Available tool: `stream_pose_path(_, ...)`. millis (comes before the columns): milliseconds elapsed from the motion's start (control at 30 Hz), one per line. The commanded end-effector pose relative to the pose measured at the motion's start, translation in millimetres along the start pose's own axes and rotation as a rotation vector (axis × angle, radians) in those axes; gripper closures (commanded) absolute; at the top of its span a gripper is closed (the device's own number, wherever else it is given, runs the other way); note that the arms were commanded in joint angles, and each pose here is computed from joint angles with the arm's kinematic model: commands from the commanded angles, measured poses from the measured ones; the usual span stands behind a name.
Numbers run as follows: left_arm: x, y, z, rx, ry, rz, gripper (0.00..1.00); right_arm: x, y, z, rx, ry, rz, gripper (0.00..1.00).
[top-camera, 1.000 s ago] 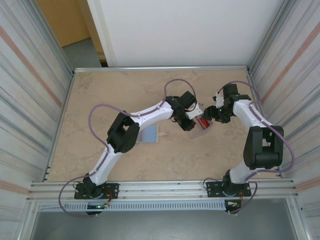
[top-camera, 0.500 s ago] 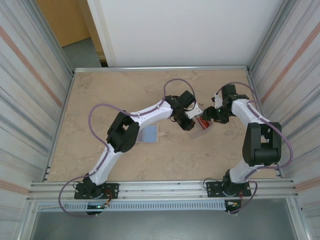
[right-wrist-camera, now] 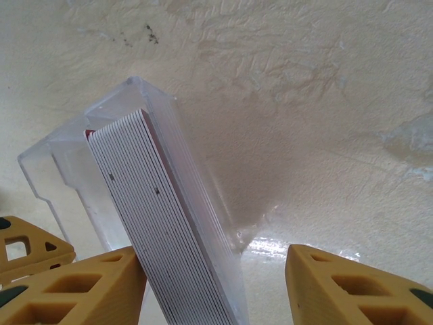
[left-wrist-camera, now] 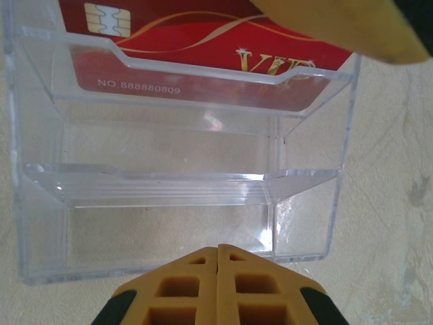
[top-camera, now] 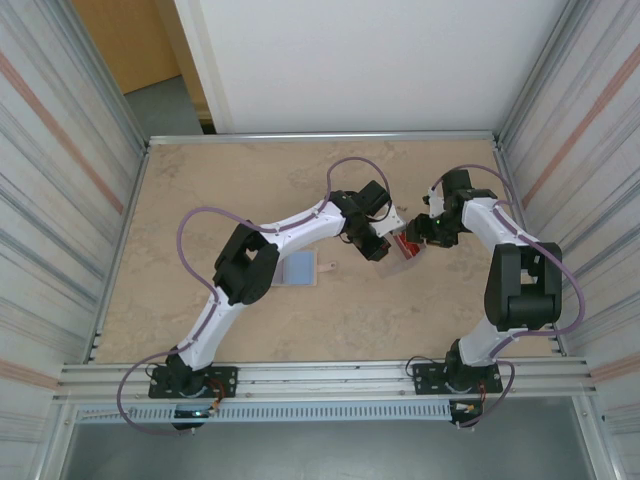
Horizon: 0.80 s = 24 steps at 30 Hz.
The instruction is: Put the credit cards into the card holder
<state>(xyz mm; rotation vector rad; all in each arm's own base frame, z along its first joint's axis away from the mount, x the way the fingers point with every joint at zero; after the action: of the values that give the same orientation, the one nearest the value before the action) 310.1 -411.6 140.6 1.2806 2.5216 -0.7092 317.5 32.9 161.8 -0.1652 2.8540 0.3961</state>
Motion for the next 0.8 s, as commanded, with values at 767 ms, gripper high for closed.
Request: stream_pose_path(767, 17.4, 19.0, 27.0, -0.038, 0.088, -0.031, 1.0, 2.9, 2.6, -20.9, 0.031, -0.059, -0.034, 0.59)
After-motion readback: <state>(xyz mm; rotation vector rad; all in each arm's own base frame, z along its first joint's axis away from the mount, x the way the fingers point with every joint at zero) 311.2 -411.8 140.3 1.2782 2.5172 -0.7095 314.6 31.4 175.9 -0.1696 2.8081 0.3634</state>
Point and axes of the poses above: each hand's point on the last joint's axis, 136 mm out from that joint toward the fingers, its own z axis out along the fingers, its own y axis along the line the jaws close on, x = y × z, the point moved 9 cm from there along -z, back along the fingers, and after that the axes turned 8 degrees about -z, right-handed, at the moved point
